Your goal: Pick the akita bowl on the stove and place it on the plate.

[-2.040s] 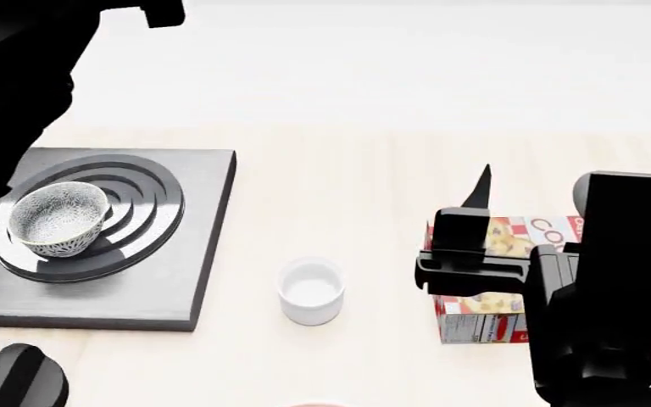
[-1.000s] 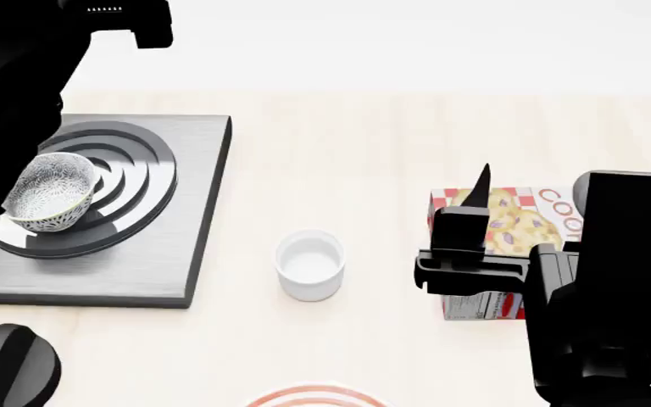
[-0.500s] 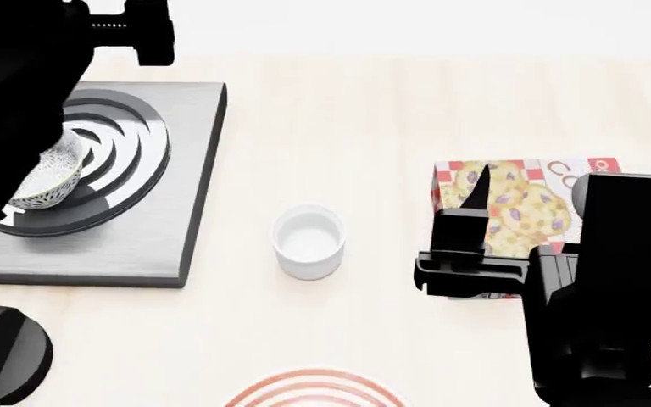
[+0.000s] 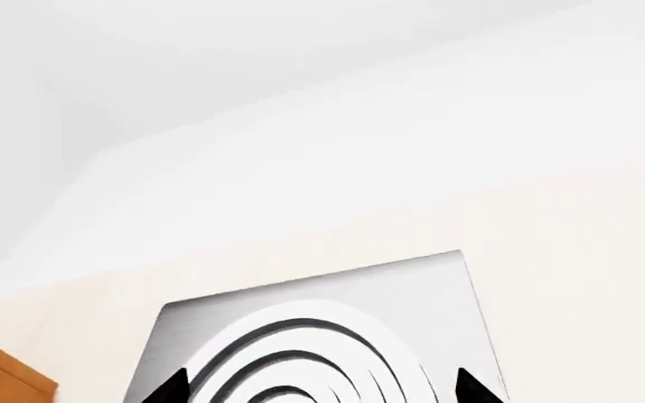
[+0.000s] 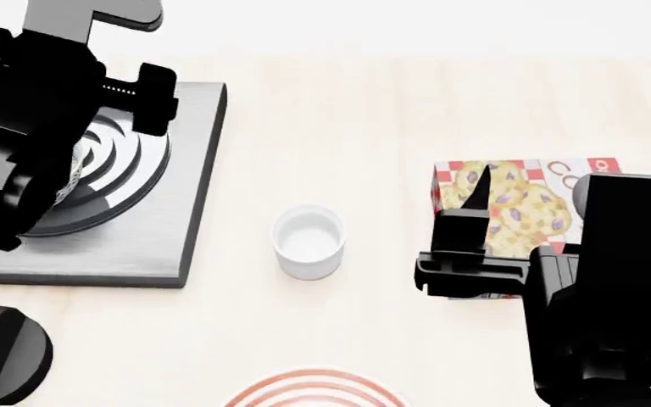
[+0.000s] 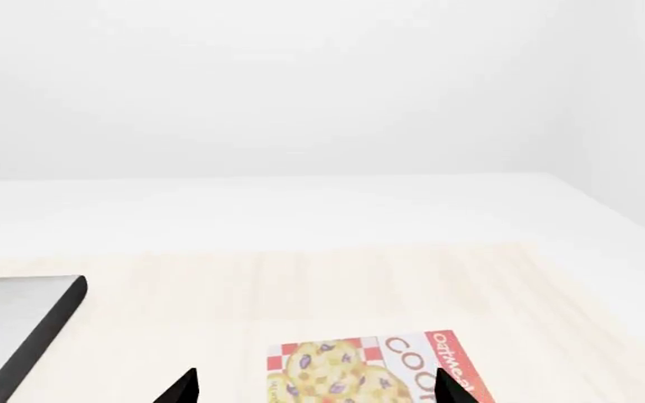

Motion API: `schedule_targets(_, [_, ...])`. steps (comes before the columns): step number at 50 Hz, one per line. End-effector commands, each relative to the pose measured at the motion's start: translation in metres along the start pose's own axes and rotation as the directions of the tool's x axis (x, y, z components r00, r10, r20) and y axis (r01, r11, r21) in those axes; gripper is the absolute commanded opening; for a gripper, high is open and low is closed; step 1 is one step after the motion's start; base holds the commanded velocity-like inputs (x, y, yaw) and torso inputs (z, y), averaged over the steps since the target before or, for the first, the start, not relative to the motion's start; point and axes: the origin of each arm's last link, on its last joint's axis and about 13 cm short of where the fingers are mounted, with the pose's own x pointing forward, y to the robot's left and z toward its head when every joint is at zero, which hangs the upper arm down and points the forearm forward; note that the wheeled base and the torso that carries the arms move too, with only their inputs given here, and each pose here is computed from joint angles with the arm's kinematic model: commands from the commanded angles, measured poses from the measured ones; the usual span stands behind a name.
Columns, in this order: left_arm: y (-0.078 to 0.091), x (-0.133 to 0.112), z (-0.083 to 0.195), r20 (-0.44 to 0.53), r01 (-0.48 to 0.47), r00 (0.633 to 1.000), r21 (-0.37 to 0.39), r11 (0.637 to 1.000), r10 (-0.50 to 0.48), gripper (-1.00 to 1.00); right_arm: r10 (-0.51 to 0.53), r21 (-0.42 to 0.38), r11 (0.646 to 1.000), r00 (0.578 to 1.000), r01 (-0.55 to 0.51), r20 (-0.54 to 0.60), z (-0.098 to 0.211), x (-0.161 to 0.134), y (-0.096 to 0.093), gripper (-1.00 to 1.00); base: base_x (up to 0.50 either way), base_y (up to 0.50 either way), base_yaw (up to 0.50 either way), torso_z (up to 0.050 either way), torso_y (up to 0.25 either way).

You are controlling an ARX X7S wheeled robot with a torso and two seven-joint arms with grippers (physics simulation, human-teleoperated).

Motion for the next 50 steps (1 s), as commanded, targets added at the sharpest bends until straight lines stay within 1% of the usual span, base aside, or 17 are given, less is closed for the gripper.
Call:
schedule_targets(1, [-0.002,0.001,-0.015,-0.039,-0.019,0.999,0.081,0.997,0.023,1.0,0.0,0.001,1.0,1.0,0.0,0.0,0.0,0.0,0.0,1.0,0.0,0.0,0.0,0.0,0.0])
schedule_targets(4, [-0.002,0.001,-0.018,-0.041,-0.025,0.999,0.108,0.994,0.03,1.0,0.0,0.0,1.0,1.0,0.0,-0.001,0.0,0.0,0.0,1.0,0.0,0.0,0.0,0.0,0.0])
schedule_targets(6, [-0.002,0.001,-0.02,-0.049,-0.029,0.998,0.1,0.995,0.034,1.0,0.0,0.0,1.0,1.0,0.0,-0.001,0.0,0.0,0.0,1.0,0.0,0.0,0.0,0.0,0.0])
schedule_targets(9, [-0.003,0.002,-0.024,-0.06,-0.042,0.997,0.118,0.992,0.049,1.0,0.0,0.0,1.0,1.0,0.0,0.0,-0.001,0.0,0.0,1.0,0.0,0.0,0.0,0.0,0.0])
schedule_targets(13, [-0.002,0.004,-0.027,-0.068,-0.051,0.996,0.117,0.992,0.06,1.0,0.0,0.0,1.0,1.0,0.0,-0.001,0.0,0.0,0.0,1.0,0.0,0.0,0.0,0.0,0.0])
schedule_targets(23, [-0.002,0.006,-0.035,-0.083,-0.067,0.993,0.155,0.986,0.081,1.0,0.0,0.0,1.0,1.0,0.0,0.0,0.0,0.001,0.0,1.0,0.0,0.0,0.0,0.0,0.0])
schedule_targets(32, [-0.001,0.007,-0.042,-0.103,-0.08,0.99,0.159,0.984,0.098,1.0,0.0,-0.001,1.0,1.0,0.0,0.0,-0.001,0.001,0.0,1.0,0.0,0.0,0.0,0.0,0.0])
schedule_targets(35, [-0.001,0.006,-0.041,-0.114,-0.08,0.989,0.14,0.987,0.097,1.0,0.0,-0.002,1.0,1.0,0.0,0.0,0.0,0.001,0.0,1.0,0.0,0.0,0.0,0.0,0.0])
schedule_targets(39, [0.0,0.007,-0.043,-0.12,-0.083,0.988,0.138,0.987,0.1,1.0,0.0,-0.002,1.0,1.0,0.0,0.0,-0.001,0.001,0.0,1.0,0.0,0.0,0.0,0.0,0.0])
schedule_targets(50, [0.001,0.007,-0.05,-0.143,-0.088,0.984,0.143,0.986,0.109,1.0,0.0,-0.002,1.0,1.0,0.0,0.0,-0.001,0.001,0.0,1.0,0.0,0.0,0.0,0.0,0.0])
